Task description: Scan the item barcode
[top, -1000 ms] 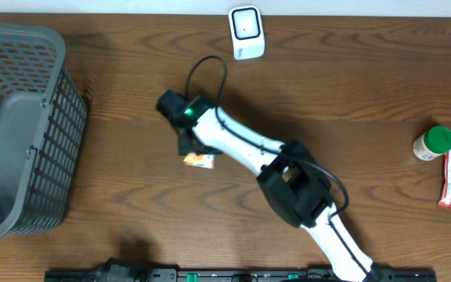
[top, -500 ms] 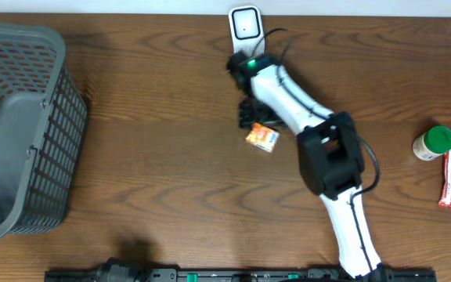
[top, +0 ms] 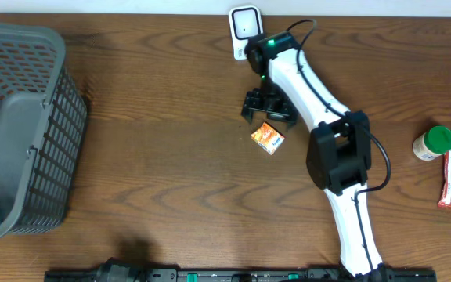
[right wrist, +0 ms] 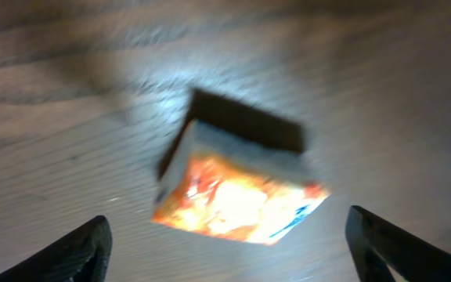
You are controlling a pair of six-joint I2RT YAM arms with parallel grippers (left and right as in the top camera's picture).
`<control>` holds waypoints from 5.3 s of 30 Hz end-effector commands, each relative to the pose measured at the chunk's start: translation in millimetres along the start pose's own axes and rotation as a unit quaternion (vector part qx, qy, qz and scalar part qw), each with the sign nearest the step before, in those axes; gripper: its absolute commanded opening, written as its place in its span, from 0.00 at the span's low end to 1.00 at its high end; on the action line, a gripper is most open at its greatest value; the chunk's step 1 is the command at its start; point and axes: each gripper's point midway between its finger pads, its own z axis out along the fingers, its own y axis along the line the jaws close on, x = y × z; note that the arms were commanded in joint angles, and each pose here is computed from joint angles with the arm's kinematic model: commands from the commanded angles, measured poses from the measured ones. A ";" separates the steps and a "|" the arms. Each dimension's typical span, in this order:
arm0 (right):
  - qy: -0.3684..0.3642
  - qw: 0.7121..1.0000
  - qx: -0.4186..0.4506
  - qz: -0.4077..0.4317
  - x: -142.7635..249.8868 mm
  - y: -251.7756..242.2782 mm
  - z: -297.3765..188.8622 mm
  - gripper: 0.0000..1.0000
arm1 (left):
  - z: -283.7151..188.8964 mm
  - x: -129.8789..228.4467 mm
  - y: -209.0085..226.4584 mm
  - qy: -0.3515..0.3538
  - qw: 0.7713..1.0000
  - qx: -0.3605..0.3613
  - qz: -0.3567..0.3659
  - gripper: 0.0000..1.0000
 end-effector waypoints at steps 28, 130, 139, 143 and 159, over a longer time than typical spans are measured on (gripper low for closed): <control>-0.099 0.993 0.053 0.021 -27.0 0.1 32.2 0.06 | -1.9 -2.3 3.1 -0.004 1.000 -0.003 0.005 0.98; -0.164 0.966 -0.066 -0.191 23.9 -19.8 23.3 0.99 | -1.9 -2.3 3.1 -0.004 1.000 -0.003 0.005 0.98; -0.150 0.965 -0.055 -0.206 22.1 -18.8 39.9 0.99 | -1.9 -2.3 3.1 -0.004 1.000 -0.003 0.005 0.98; -0.148 0.964 -0.054 -0.214 23.1 -18.9 40.4 0.99 | -1.9 -2.3 3.1 -0.004 1.000 -0.003 0.005 0.98; -0.111 0.961 -0.091 -0.237 34.3 -11.6 45.0 0.96 | -1.9 -2.3 3.1 -0.004 1.000 -0.003 0.005 0.98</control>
